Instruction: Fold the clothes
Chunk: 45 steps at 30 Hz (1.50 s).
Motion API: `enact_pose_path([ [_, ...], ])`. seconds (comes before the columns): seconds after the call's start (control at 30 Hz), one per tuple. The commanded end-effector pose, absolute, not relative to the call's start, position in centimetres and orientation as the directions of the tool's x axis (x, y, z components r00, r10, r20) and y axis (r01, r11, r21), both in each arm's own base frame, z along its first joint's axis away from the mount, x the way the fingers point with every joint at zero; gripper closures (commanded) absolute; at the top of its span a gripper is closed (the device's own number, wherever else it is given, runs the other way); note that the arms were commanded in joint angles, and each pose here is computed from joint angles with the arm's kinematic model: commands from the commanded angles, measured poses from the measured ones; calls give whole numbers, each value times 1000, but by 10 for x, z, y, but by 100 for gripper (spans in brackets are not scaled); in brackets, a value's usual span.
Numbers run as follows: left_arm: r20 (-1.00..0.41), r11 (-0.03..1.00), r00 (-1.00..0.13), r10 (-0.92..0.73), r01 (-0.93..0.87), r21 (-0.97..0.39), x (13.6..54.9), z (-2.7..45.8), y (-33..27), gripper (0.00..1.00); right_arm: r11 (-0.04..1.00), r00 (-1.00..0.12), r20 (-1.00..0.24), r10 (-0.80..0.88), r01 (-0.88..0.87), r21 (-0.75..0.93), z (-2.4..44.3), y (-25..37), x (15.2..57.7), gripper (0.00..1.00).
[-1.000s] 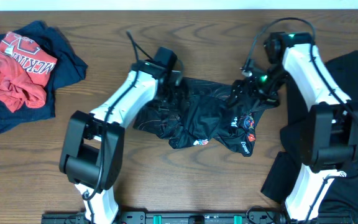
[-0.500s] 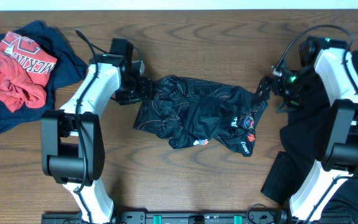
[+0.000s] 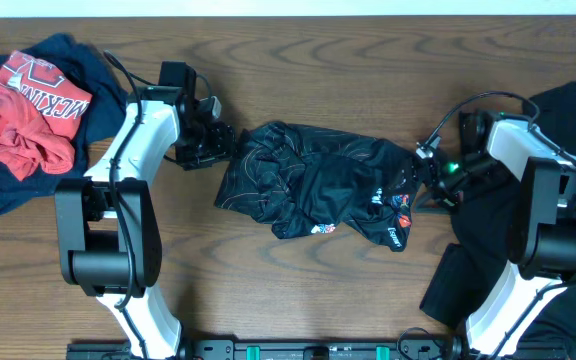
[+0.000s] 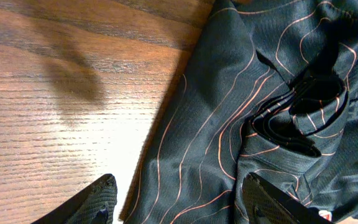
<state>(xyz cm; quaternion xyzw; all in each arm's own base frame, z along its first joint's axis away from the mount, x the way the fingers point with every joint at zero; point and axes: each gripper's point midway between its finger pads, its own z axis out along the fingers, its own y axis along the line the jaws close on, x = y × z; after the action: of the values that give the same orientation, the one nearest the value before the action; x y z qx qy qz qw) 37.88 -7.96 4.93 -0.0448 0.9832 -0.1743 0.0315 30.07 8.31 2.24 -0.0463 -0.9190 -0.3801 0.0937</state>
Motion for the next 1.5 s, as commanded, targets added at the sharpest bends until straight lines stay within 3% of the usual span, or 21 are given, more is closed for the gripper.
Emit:
enact_pose_path([
  [0.0,-42,932,-996,-82,-61,-358,376,49,-81,34,673,-986,158,-43,88,734,8,98,294,1],
  [0.13,-41,932,-996,-82,-62,-358,376,49,-81,34,670,-991,115,-69,40,742,3,110,297,1],
  [0.23,-40,932,-996,-82,-62,-357,376,49,-81,34,672,-993,89,-83,10,741,2,116,301,11],
  [0.33,-39,932,-996,-82,-63,-358,376,49,-81,33,674,-993,69,-92,-11,739,1,121,304,48],
  [0.43,-32,932,-996,-82,-65,-357,374,49,-81,33,676,-994,70,-89,-9,737,0,124,305,99],
  [1.1,-12,920,-997,-80,-70,-386,370,51,-86,33,796,-995,58,78,97,597,23,50,346,99],
  [1.47,-11,920,-997,-81,-70,-385,370,51,-86,33,839,-999,40,35,51,541,61,51,365,99],
])
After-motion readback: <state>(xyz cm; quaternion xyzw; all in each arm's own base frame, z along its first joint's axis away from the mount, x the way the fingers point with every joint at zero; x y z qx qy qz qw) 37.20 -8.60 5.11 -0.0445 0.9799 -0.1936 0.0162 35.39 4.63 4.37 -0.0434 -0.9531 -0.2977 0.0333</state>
